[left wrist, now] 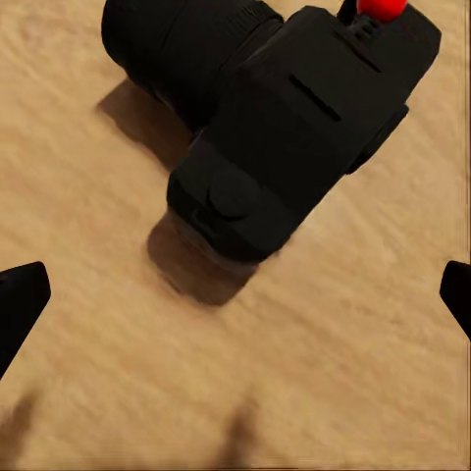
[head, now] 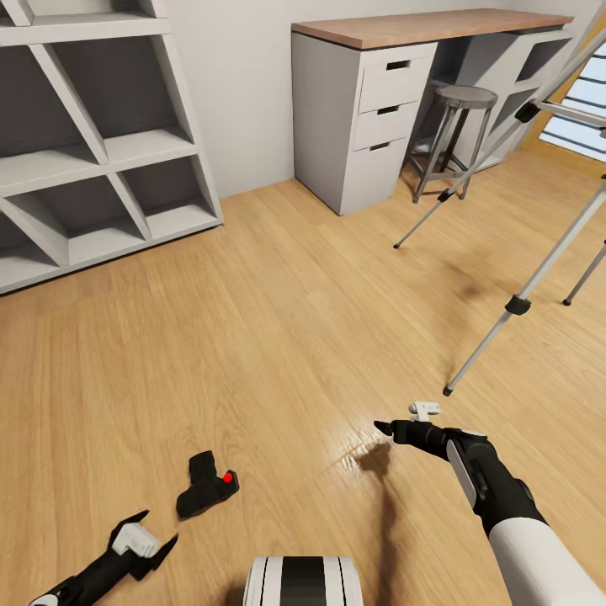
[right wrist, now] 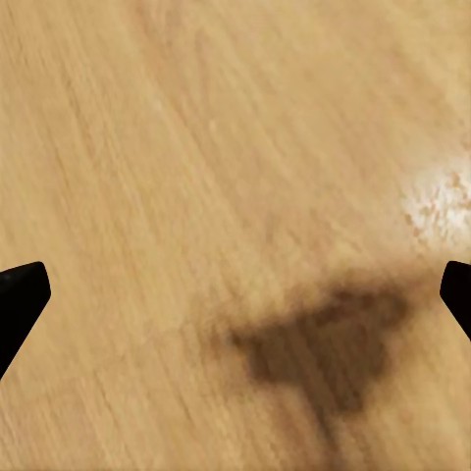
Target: Attach the digital camera to the camera tripod in the bedroom.
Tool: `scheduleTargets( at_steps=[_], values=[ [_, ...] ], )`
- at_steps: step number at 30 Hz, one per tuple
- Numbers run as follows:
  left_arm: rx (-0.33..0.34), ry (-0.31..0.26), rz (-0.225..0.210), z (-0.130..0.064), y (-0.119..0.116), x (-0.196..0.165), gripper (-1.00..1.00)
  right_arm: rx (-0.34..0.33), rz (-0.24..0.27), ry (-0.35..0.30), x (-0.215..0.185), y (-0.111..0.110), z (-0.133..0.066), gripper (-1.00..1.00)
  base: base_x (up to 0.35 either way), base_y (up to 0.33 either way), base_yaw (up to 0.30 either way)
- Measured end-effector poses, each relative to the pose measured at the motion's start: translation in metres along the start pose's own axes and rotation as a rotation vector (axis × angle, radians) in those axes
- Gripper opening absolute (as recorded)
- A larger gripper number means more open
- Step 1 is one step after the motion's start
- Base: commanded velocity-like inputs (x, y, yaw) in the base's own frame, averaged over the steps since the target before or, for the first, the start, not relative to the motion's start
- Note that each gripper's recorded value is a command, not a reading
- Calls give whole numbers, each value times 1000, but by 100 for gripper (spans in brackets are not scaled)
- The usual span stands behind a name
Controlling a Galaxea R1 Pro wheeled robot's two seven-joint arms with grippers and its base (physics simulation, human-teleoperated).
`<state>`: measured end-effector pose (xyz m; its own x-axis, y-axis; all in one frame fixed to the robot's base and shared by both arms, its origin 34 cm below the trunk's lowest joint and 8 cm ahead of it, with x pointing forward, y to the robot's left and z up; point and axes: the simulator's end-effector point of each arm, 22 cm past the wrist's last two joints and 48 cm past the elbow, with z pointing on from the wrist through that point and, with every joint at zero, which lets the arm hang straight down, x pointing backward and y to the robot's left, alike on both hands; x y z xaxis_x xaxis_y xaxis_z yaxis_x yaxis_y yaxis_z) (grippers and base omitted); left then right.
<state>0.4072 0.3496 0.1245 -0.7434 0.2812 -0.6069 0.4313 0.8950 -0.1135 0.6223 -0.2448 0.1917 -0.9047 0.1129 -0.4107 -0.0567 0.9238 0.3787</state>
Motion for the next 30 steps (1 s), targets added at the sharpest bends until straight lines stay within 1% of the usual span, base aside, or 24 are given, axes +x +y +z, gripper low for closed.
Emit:
scheduleTargets(
  at_steps=[3, 6, 12, 19, 30],
  values=[
    [23, 12, 27, 0, -5, 2, 100, 0, 0, 0, 0, 0, 0, 100, 0, 0, 0],
    [30, 17, 38, -1, -5, 3, 100, 0, 1, 0, 0, 0, 0, 100, 0, 0, 0],
    [27, 19, 40, -1, -3, 4, 100, 0, 1, -1, 0, 0, 0, 100, 0, 0, 0],
    [-1, 17, 40, -1, 3, 3, 100, 0, 1, -1, 0, 0, 0, 100, 0, 0, 0],
    [-23, 16, 42, 0, 7, 3, 100, 0, 1, -1, 0, 0, 0, 100, 0, 0, 0]
  ],
)
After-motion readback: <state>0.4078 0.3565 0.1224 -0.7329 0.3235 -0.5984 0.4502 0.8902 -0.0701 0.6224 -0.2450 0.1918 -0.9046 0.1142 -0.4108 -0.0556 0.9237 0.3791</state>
